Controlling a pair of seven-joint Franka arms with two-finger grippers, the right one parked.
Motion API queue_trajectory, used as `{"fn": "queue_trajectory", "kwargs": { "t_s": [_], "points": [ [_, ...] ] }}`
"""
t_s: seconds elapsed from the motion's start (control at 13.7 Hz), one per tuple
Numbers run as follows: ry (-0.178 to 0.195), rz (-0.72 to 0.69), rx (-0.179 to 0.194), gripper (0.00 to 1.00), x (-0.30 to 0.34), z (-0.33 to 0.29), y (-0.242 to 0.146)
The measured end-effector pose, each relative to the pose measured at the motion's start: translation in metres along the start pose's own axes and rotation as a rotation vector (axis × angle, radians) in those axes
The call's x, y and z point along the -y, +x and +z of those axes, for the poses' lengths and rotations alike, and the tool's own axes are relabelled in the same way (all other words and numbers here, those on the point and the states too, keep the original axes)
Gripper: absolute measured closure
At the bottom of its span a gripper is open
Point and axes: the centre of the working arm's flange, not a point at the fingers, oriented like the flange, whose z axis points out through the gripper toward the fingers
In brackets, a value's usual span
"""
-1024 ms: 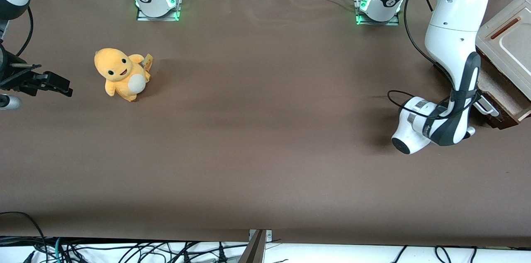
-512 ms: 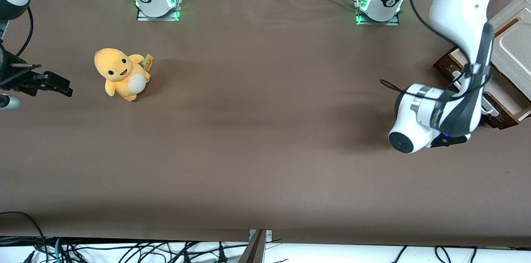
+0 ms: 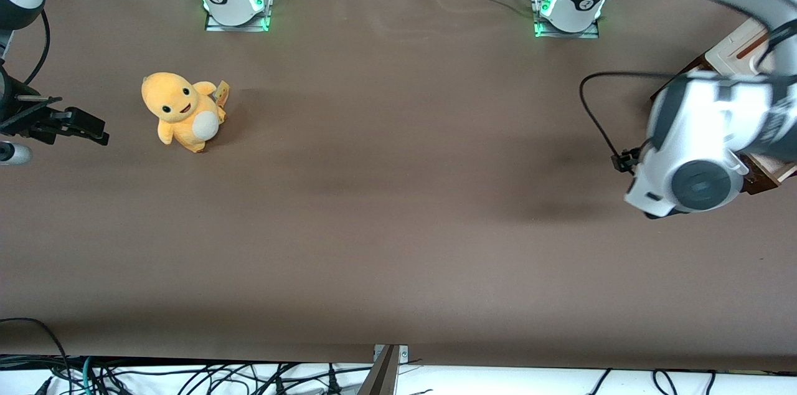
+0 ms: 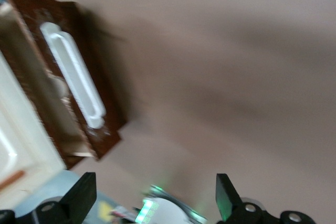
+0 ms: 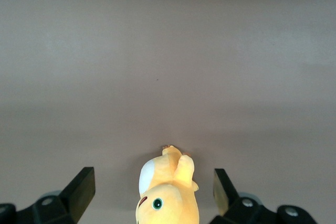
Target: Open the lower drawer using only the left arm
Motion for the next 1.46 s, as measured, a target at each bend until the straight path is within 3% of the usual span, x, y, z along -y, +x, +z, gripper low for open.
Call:
{"fn": "queue_trajectory", "kwargs": {
  "t_s": [0.15, 0.44, 0.59, 0.73, 0.8, 0.95, 1.17, 1.46],
  "points": [
    [-0.121, 0.055, -0.024, 0.00, 0.019, -0.034, -0.019],
    [-0.327, 0.240, -0.167, 0.00, 0.065, -0.092, -0.063],
    [-0.388, 0.287, -0.250, 0.00, 0.082, -0.092, -0.075],
    [-0.400, 0.321, -0.335, 0.00, 0.074, -0.077, -0.084],
    [-0.400, 0.330, -0.356, 0.00, 0.069, -0.068, -0.090],
    [-0.389, 0.344, -0.371, 0.00, 0.064, -0.058, -0.105],
    [-0.341, 0.349, -0.392, 0.00, 0.067, -0.057, -0.115],
    [-0.324, 0.358, -0.371, 0.00, 0.068, -0.053, -0.116]
  ]
}}
